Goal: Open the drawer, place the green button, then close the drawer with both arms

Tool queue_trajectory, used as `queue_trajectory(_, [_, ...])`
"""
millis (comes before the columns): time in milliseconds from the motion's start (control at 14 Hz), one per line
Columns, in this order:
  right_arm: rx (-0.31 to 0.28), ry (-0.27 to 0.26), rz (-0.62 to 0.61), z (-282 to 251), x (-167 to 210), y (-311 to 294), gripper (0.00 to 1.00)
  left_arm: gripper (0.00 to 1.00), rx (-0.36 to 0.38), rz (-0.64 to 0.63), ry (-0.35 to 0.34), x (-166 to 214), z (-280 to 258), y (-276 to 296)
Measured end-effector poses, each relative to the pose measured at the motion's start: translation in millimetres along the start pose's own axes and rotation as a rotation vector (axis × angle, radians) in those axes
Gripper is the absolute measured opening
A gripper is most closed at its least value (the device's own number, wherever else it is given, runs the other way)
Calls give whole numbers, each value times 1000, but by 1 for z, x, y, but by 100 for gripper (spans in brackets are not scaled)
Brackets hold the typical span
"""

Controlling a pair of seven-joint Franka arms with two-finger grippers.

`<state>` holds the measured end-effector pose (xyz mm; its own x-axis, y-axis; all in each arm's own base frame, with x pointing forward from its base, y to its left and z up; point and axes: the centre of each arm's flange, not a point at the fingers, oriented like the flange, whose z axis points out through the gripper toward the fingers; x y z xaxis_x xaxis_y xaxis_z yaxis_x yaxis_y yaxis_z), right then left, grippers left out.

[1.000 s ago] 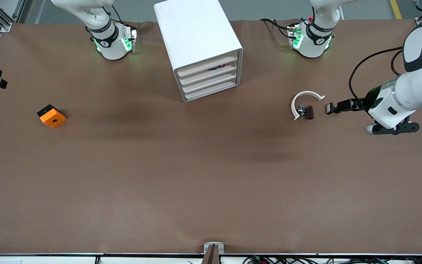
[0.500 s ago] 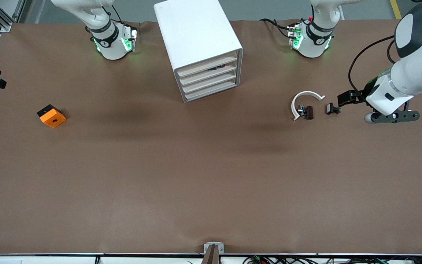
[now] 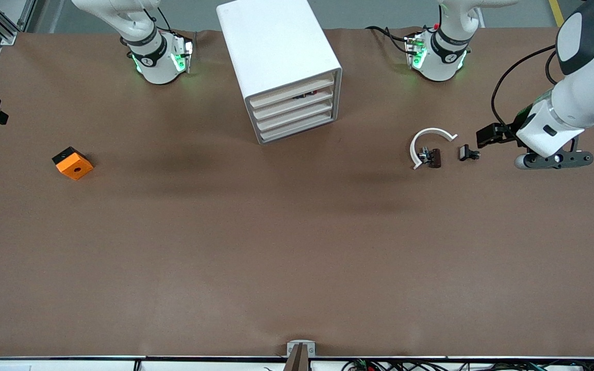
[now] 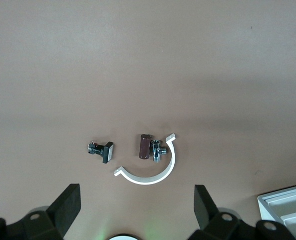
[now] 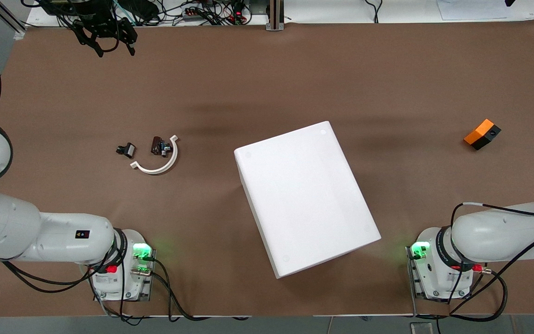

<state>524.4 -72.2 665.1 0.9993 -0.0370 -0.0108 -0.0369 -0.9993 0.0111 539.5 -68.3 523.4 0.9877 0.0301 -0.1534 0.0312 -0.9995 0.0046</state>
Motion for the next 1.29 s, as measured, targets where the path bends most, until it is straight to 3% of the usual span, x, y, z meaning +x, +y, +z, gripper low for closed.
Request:
queue_trajectory(786, [18, 2, 3, 0, 0, 0, 100, 100, -2, 0, 26, -7, -15, 0])
queue_trajectory(1286, [19, 1, 3, 0, 0, 0, 100, 100, -2, 0, 78, -43, -81, -3])
